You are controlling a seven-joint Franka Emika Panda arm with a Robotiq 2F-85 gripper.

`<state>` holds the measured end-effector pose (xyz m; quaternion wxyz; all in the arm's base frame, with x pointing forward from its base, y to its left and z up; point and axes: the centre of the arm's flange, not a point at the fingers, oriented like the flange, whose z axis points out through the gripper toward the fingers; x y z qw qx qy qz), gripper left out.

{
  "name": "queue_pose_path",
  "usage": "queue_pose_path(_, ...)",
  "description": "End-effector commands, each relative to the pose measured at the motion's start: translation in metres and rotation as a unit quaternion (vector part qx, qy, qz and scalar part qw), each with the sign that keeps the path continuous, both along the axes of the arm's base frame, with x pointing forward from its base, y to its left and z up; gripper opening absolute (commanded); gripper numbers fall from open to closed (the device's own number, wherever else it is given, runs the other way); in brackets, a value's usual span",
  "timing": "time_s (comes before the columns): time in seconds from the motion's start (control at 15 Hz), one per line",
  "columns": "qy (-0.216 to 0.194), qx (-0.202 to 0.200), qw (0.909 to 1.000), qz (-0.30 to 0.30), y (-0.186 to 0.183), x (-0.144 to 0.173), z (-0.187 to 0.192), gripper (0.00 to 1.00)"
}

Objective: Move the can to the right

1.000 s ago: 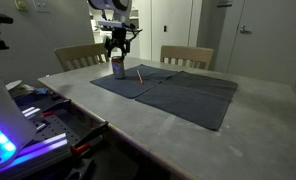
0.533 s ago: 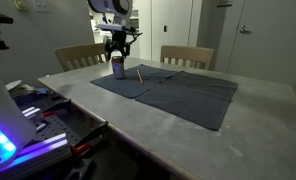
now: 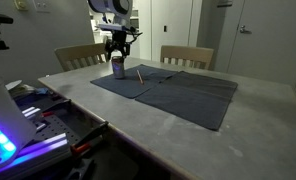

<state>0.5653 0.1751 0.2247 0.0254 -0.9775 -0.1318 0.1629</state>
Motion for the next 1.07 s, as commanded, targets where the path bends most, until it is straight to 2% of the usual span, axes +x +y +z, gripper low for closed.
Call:
queue_pose_path(0.0,0.010,0.002,0.9999,-0.007,0.000,0.006,0.003,0.99)
queue_pose_path(0.07,0.010,0.003,0.9999,-0.005,0.000,0.007,0.003,0.98)
queue_pose_path(0.33,0.011,0.001,0.9999,-0.004,0.000,0.010,0.007,0.84)
queue_pose_path(0.4,0.012,0.001,0.9999,-0.004,0.000,0.010,0.008,0.88)
queue_pose_path(0.47,0.014,0.000,0.9999,-0.003,0.000,0.011,0.009,0.82)
queue_pose_path(0.53,0.015,-0.001,0.9999,-0.003,0.001,0.011,0.010,0.83)
queue_pose_path(1.0,0.019,-0.003,0.9998,-0.002,-0.001,0.017,0.018,0.74)
